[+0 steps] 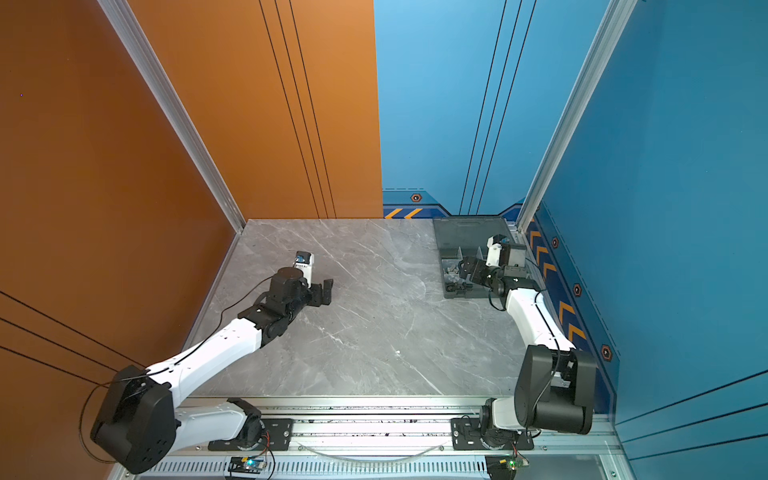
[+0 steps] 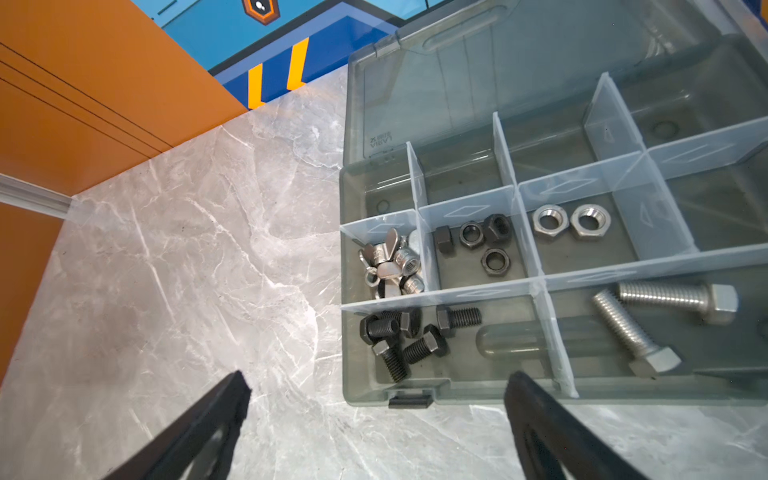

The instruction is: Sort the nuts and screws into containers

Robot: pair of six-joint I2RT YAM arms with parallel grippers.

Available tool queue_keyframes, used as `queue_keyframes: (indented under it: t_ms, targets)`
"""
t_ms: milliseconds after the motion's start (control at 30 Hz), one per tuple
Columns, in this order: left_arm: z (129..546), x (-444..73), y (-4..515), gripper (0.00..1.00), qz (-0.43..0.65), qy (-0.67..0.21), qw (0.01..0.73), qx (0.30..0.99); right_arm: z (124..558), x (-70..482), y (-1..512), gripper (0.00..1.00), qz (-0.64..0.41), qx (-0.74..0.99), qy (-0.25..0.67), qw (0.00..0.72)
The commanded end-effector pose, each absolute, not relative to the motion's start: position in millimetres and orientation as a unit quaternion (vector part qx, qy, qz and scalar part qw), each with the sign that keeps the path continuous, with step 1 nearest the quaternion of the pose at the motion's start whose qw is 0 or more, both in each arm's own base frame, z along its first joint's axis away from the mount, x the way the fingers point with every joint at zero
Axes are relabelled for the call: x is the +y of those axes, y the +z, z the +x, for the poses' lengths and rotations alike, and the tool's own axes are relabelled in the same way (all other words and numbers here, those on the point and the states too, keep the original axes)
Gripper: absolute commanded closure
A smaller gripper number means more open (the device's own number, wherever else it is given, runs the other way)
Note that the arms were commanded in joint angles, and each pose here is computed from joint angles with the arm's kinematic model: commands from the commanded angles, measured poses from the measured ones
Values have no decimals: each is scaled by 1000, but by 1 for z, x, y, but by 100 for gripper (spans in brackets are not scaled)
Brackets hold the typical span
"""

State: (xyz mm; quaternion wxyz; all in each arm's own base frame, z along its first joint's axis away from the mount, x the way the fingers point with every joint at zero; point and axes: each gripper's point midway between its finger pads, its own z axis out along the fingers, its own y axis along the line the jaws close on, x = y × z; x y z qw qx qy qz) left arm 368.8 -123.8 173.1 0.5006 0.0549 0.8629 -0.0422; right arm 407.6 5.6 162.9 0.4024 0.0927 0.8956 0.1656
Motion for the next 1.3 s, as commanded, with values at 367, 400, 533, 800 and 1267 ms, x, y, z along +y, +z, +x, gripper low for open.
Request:
queue_keyframes:
  t_ms: [367,400,533,800,1267]
  targets:
    - [382,-60,164,2,42,-8,546,837,407,5,132,0,-3,849,45,526]
    - [383,-61,163,2,55,-13,556,830,410,4,127,0,1,851,42,524]
    - [390,-55,156,2,56,-18,565,823,413,11,100,0,-14,865,31,501]
    - [402,-31,147,2,41,8,567,823,408,1,94,0,7,853,19,521]
    - [388,16,99,2,-35,34,589,806,395,-13,91,0,45,821,-15,569]
